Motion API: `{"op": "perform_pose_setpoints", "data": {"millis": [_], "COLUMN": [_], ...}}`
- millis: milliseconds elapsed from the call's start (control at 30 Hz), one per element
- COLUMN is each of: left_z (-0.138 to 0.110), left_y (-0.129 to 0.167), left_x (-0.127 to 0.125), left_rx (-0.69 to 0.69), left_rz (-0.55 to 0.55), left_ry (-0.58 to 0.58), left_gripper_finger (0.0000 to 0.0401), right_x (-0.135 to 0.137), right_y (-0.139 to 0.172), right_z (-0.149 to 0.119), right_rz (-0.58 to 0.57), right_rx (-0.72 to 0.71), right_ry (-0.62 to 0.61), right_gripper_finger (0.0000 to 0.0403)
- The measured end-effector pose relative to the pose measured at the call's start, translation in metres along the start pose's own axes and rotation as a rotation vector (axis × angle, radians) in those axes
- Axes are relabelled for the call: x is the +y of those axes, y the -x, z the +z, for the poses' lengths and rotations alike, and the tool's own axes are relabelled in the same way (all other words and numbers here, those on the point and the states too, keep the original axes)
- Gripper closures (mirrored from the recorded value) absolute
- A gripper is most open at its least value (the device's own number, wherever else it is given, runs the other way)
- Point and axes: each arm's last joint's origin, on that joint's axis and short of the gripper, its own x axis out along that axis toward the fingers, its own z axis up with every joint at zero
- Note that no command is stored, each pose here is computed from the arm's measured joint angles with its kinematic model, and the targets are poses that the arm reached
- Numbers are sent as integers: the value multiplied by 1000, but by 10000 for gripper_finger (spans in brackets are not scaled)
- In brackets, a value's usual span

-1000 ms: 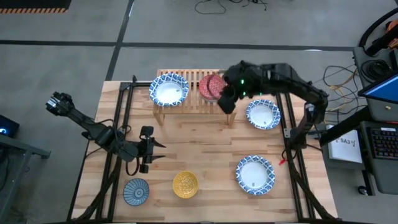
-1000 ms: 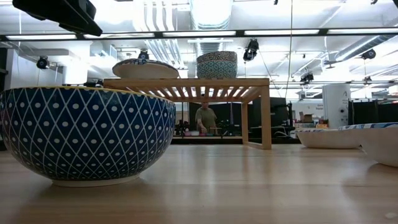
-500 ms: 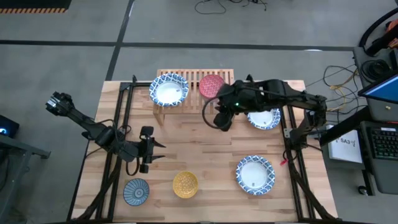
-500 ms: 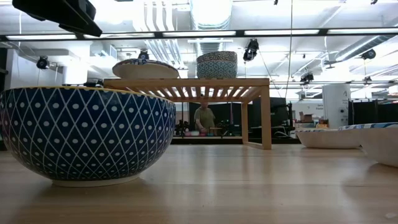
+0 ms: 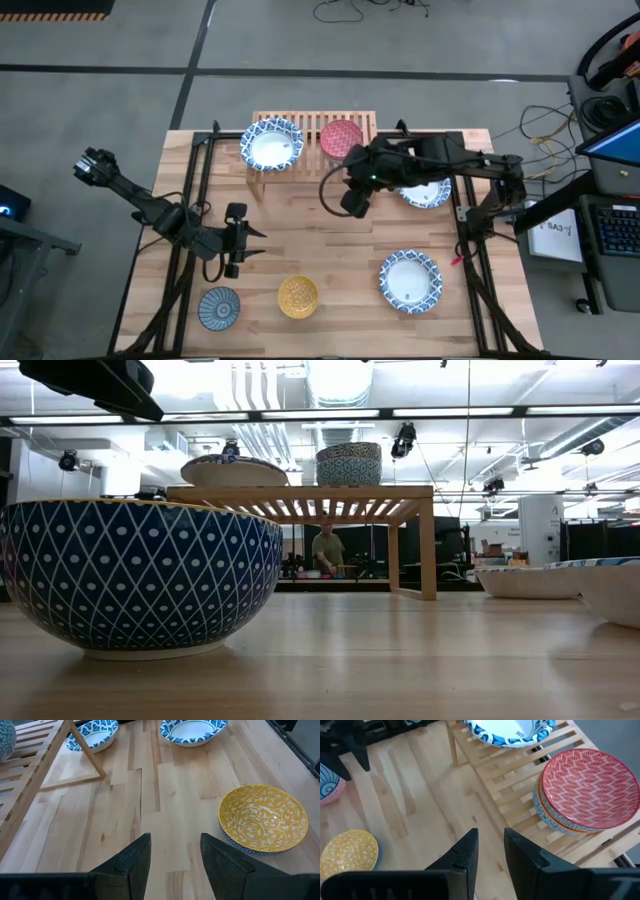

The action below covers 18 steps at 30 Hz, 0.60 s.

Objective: Place and stack bowls onto a shelf
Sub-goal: Stack the white patterned bowl on top of the white patterned bowl on the shelf

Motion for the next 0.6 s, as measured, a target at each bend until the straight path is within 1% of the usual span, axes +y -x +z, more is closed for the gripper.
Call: {"op": "perform_pose_setpoints", "data": {"millis": [333,600], "left_z": [0,0], "left_y": [0,0], "left_x": [0,0], "left_rx": [0,0], "left_rz": [0,1], "left_ry": [0,0], "left_gripper_finger": [246,246], "right_x": [-6,-15], "right_y": [2,-8], "right_z": [-14,-43], "right_rz": [22,41], "right_rx": [-51,-97], "right_ry": [-17,-24], "right_gripper_finger": [326,322]}}
